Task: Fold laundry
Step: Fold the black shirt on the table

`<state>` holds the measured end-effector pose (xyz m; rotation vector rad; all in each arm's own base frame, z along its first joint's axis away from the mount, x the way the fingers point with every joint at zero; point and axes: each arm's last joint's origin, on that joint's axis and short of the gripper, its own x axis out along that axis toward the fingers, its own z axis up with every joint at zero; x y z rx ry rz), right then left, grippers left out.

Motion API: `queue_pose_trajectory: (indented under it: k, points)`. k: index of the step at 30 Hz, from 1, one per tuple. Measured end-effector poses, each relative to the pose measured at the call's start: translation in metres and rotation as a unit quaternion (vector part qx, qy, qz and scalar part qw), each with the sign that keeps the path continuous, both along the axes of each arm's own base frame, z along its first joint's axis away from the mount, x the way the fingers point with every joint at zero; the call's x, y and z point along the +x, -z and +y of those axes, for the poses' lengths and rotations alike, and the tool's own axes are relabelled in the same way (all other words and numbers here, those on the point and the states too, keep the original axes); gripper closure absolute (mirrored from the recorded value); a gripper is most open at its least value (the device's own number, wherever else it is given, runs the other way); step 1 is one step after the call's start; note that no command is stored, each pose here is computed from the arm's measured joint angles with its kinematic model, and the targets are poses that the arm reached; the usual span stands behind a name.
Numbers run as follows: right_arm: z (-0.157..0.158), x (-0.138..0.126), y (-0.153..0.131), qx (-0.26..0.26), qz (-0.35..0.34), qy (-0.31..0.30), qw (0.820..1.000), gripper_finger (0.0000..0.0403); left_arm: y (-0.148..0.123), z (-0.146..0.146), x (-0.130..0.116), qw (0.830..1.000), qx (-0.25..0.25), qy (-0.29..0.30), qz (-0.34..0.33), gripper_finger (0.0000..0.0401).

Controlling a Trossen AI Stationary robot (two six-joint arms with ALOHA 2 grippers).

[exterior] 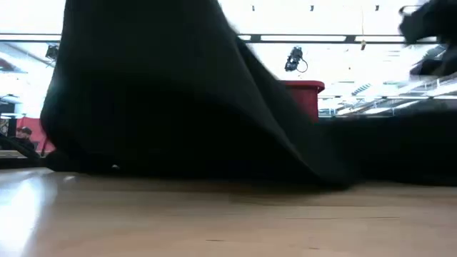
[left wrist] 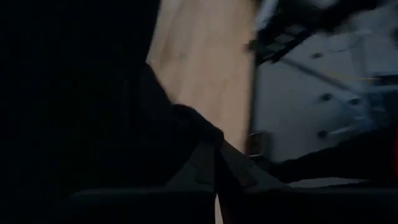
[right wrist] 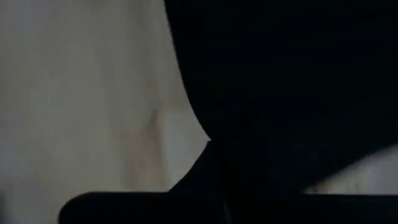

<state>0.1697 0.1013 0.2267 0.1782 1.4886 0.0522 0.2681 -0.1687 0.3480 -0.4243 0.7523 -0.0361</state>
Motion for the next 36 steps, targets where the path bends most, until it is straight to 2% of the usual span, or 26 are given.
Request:
queue_pose_trajectory:
  k: [3, 6, 8, 11, 14, 20, 24, 27, 29, 32, 34, 36]
  points:
    - [-0.003, -0.01, -0.057, 0.082, -0.022, -0.029, 0.996, 0.04, -0.019, -0.001, -0.015, 0.998, -0.013, 0.056, -0.036, 0.0401]
    - [-0.014, -0.026, -0.104, 0.131, -0.061, -0.027, 0.989, 0.04, -0.033, 0.001, -0.027, 0.994, -0.021, 0.079, -0.066, 0.0401]
    - [-0.02, -0.032, -0.125, 0.164, -0.099, -0.024, 0.981, 0.0401, -0.039, 0.004, -0.033, 0.994, -0.026, 0.08, -0.076, 0.0401]
    - [-0.026, -0.039, -0.134, 0.204, -0.115, -0.005, 0.972, 0.0401, -0.038, 0.002, -0.036, 0.994, -0.023, 0.083, -0.064, 0.0401]
    - [-0.023, -0.033, -0.122, 0.223, -0.1, -0.004, 0.97, 0.0402, -0.023, -0.008, -0.03, 0.996, -0.022, 0.076, -0.029, 0.0401]
    - [0.003, -0.011, -0.06, 0.313, -0.013, -0.015, 0.95, 0.0398, 0.033, -0.047, 0.003, 0.994, -0.04, 0.081, 0.067, 0.0395]
    - [0.015, -0.006, -0.024, 0.35, 0.053, -0.008, 0.935, 0.0361, 0.065, -0.065, 0.018, 0.99, -0.075, 0.036, 0.114, 0.0368]
    - [0.016, -0.005, -0.019, 0.372, 0.066, -0.019, 0.926, 0.0327, 0.072, -0.065, 0.019, 0.988, -0.072, 0.027, 0.136, 0.034]
    - [0.011, -0.001, -0.019, 0.364, 0.038, -0.03, 0.93, 0.0309, 0.075, -0.057, 0.018, 0.985, -0.059, 0.011, 0.159, 0.0321]
    - [-0.002, 0.008, -0.02, 0.32, -0.036, -0.023, 0.947, 0.0293, 0.078, -0.04, 0.019, 0.981, -0.029, -0.025, 0.192, 0.0301]
    - [-0.014, 0.016, -0.018, 0.262, -0.088, 0.003, 0.961, 0.0292, 0.079, -0.026, 0.024, 0.979, -0.006, -0.032, 0.203, 0.0296]
    - [-0.026, 0.024, -0.012, 0.187, -0.118, 0.056, 0.974, 0.0296, 0.082, -0.013, 0.03, 0.977, 0.017, -0.03, 0.211, 0.0296]
